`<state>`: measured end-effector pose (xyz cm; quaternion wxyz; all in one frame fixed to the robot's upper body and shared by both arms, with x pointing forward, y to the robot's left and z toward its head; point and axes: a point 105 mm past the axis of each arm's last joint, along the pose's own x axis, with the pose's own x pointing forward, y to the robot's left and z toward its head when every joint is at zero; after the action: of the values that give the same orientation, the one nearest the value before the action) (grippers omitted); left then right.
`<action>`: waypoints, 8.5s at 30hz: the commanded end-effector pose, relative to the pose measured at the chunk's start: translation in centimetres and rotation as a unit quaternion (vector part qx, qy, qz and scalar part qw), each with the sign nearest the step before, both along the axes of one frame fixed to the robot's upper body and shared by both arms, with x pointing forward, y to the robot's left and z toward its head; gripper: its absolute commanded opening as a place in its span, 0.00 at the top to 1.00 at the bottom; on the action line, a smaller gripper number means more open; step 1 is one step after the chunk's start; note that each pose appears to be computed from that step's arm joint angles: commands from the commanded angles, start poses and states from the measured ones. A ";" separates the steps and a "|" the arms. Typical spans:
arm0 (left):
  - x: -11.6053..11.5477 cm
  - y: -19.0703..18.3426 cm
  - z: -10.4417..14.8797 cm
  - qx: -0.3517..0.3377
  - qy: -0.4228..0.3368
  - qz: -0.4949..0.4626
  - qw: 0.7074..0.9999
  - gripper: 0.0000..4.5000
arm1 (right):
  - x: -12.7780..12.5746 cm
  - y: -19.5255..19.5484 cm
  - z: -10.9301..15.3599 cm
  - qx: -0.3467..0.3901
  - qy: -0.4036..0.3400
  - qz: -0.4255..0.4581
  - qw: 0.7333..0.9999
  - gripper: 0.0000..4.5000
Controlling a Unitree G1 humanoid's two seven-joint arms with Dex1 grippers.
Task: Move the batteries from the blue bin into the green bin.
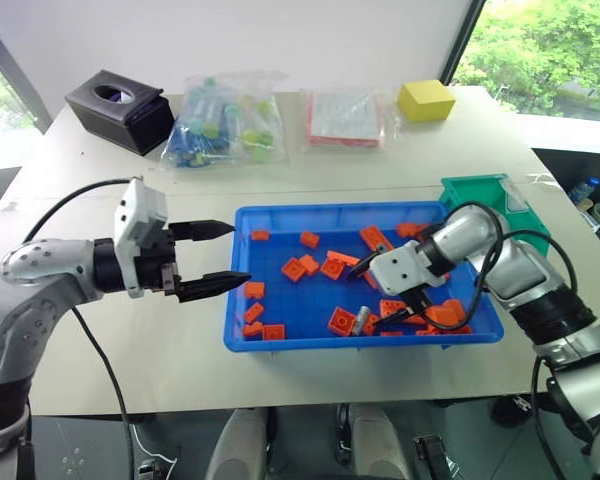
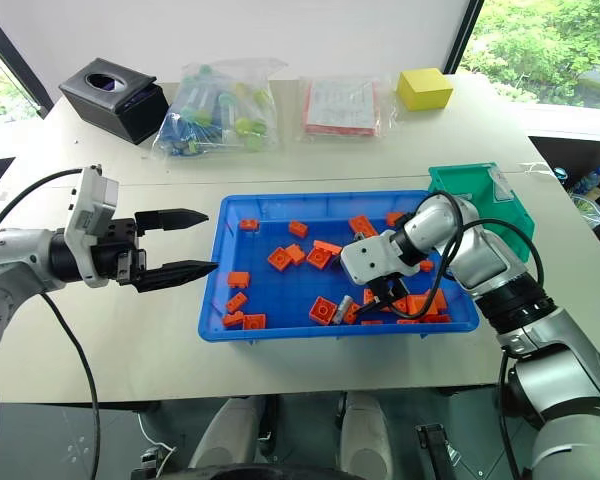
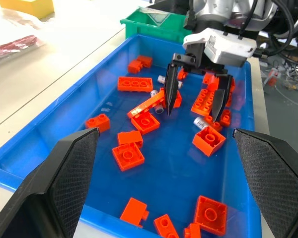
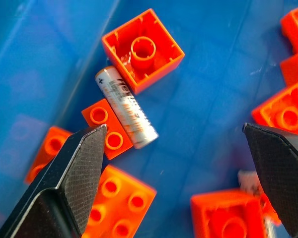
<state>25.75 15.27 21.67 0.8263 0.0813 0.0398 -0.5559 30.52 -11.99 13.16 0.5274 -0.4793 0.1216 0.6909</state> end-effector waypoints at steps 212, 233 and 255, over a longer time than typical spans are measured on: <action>1.6 -2.9 0.4 -0.037 -0.036 -0.061 0.997 0.00 | 4.1 -6.9 2.4 0.154 0.235 -0.698 0.658 0.04; 2.1 -3.1 1.2 -0.037 -0.046 -0.057 0.997 0.00 | 3.9 -3.2 1.1 0.131 0.240 -0.664 0.696 0.22; 2.4 -3.3 1.3 -0.041 -0.050 -0.061 0.996 0.00 | 4.5 -2.0 1.3 0.136 0.225 -0.658 0.706 0.64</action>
<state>28.37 12.04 21.93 0.7983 0.0642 -0.0062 -0.5988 34.79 -14.80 13.48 0.8592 -0.0205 0.4437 0.2539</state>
